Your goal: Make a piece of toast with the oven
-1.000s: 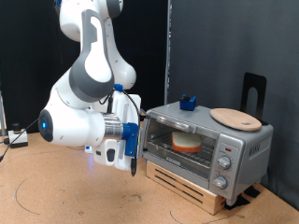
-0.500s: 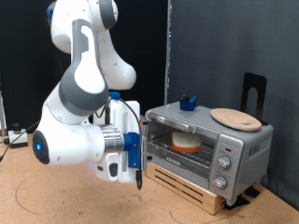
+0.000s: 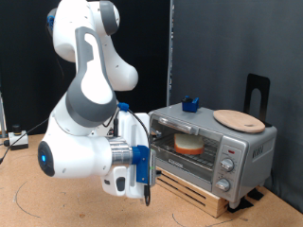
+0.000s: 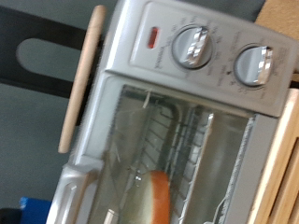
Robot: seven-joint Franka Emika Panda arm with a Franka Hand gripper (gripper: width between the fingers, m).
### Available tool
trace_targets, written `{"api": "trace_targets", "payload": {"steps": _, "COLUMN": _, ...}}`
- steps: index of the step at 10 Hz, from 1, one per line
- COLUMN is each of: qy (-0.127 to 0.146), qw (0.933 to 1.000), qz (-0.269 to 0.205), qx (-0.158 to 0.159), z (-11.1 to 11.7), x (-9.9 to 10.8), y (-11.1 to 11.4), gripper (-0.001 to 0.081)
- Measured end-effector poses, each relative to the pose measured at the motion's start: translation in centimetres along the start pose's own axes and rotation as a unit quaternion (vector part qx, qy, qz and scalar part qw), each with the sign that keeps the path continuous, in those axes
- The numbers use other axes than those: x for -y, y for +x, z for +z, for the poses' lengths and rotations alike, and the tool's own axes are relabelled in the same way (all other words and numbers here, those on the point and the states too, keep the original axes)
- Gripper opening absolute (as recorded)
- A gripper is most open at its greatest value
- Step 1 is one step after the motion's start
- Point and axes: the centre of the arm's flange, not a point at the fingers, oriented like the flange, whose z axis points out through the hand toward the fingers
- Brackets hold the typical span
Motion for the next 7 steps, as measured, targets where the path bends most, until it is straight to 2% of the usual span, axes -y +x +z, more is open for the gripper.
{"api": "trace_targets", "payload": {"steps": 4, "qy": -0.003, "qw": 0.9988, "qz": 0.026, "qx": 0.042, "z": 3.9, "x": -0.4, "y": 4.5, "gripper": 0.0808}}
{"api": "trace_targets", "payload": {"steps": 7, "qy": -0.007, "qw": 0.9971, "qz": 0.036, "qx": 0.066, "z": 6.5, "x": -2.4, "y": 7.2, "gripper": 0.0808}}
